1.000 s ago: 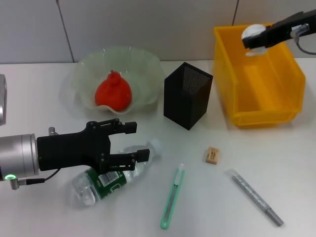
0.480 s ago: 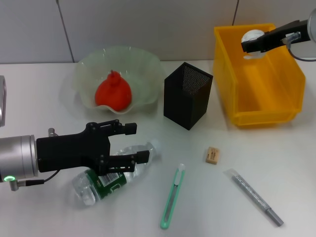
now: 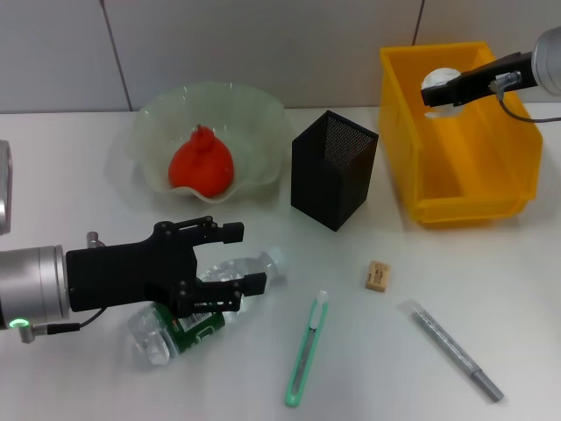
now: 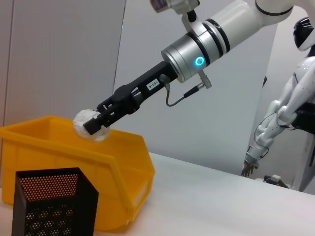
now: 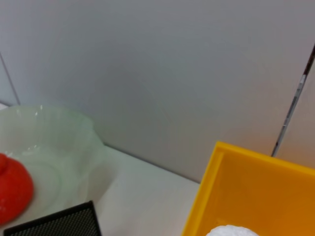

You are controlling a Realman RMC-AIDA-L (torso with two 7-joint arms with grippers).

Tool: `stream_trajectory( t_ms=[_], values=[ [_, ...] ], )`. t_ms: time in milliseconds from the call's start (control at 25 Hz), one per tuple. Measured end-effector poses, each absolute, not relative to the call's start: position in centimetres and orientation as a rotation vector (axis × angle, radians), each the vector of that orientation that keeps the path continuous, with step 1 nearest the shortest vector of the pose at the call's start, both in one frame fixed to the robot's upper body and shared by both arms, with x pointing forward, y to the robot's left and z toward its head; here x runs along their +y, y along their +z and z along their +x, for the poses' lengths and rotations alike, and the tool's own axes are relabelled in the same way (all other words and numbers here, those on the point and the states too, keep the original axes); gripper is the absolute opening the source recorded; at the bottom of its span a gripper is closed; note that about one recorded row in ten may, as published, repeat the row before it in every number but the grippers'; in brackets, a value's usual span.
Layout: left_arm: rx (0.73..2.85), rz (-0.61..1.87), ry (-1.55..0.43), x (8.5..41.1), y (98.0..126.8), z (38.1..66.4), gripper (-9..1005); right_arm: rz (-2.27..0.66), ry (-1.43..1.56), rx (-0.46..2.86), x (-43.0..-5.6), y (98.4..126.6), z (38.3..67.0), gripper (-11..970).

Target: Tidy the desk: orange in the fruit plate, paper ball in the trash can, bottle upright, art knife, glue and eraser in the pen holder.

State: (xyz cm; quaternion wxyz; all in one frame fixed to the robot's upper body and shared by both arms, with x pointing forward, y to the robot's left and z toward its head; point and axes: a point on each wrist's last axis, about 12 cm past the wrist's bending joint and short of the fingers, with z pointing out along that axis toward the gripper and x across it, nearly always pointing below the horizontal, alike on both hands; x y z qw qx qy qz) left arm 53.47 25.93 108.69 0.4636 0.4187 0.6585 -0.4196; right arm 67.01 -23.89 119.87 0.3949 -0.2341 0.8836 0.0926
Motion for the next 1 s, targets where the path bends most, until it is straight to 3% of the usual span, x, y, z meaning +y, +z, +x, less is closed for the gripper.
stream_trajectory(
  t_ms=[160, 360, 720, 1000],
  values=[
    [1.613, 1.033, -1.025, 25.8, 108.6, 53.4, 813, -0.557, 0.228, 2.234, -24.0, 119.6, 67.3, 548],
    [1.614, 1.038, -1.030, 25.6, 108.5, 53.4, 813, -0.560, 0.222, 2.236, -24.0, 119.5, 67.4, 674],
    [1.617, 1.034, -1.042, 25.6, 108.5, 53.3, 812, -0.522, 0.233, 2.214, -24.5, 119.6, 67.3, 739],
    [1.617, 1.027, -1.043, 25.7, 108.5, 53.3, 812, -0.431, 0.427, 2.033, -25.7, 120.4, 66.2, 746]
  ],
)
